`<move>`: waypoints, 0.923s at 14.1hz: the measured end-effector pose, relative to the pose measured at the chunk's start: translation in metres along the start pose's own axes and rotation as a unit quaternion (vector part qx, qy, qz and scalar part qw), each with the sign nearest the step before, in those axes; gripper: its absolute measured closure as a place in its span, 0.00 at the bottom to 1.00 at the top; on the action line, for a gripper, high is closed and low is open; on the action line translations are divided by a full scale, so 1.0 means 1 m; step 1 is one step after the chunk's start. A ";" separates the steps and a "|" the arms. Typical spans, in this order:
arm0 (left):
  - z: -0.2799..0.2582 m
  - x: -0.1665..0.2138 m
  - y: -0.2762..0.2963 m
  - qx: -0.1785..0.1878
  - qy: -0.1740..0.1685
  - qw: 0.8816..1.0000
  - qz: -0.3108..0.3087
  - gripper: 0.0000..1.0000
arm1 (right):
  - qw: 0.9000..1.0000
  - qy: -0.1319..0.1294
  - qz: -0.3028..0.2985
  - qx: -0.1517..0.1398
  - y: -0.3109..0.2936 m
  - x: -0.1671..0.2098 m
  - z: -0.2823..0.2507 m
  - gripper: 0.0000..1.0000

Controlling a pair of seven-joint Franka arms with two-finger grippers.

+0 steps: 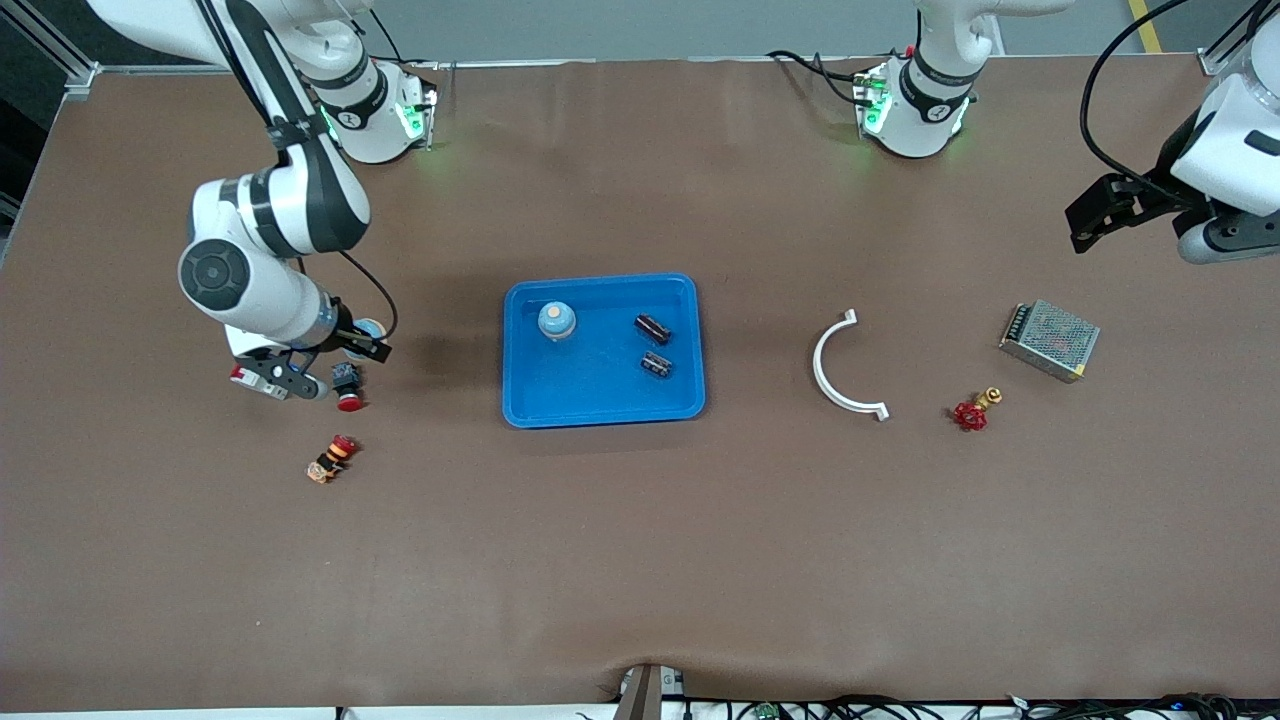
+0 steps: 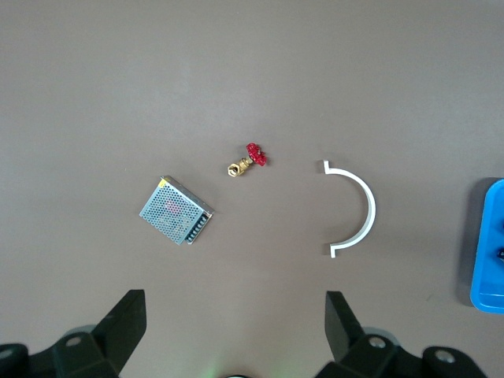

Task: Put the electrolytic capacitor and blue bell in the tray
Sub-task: 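Lower the blue bell into the tray with the right gripper and open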

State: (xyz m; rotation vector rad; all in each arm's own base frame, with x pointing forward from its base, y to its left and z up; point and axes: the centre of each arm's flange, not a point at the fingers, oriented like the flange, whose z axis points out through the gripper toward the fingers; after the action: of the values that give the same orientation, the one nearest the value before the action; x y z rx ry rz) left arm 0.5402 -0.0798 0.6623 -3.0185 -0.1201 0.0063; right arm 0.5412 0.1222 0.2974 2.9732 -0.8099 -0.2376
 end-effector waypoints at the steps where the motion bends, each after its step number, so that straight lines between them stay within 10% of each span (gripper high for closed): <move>1: 0.001 0.001 -0.003 0.000 -0.001 1.000 -0.003 0.00 | 1.000 0.000 0.020 0.003 -0.021 -0.005 0.002 0.32; 13: 0.006 0.005 -0.024 -0.009 -0.009 1.000 -0.023 0.00 | 0.990 0.031 0.132 0.044 -0.171 -0.069 0.060 0.32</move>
State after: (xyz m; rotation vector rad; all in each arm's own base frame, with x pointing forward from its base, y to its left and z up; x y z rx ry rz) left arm 0.5433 -0.0545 0.6591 -3.0340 -0.1933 0.0268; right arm 0.5582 0.3038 0.2327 2.8907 -1.2215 -0.0967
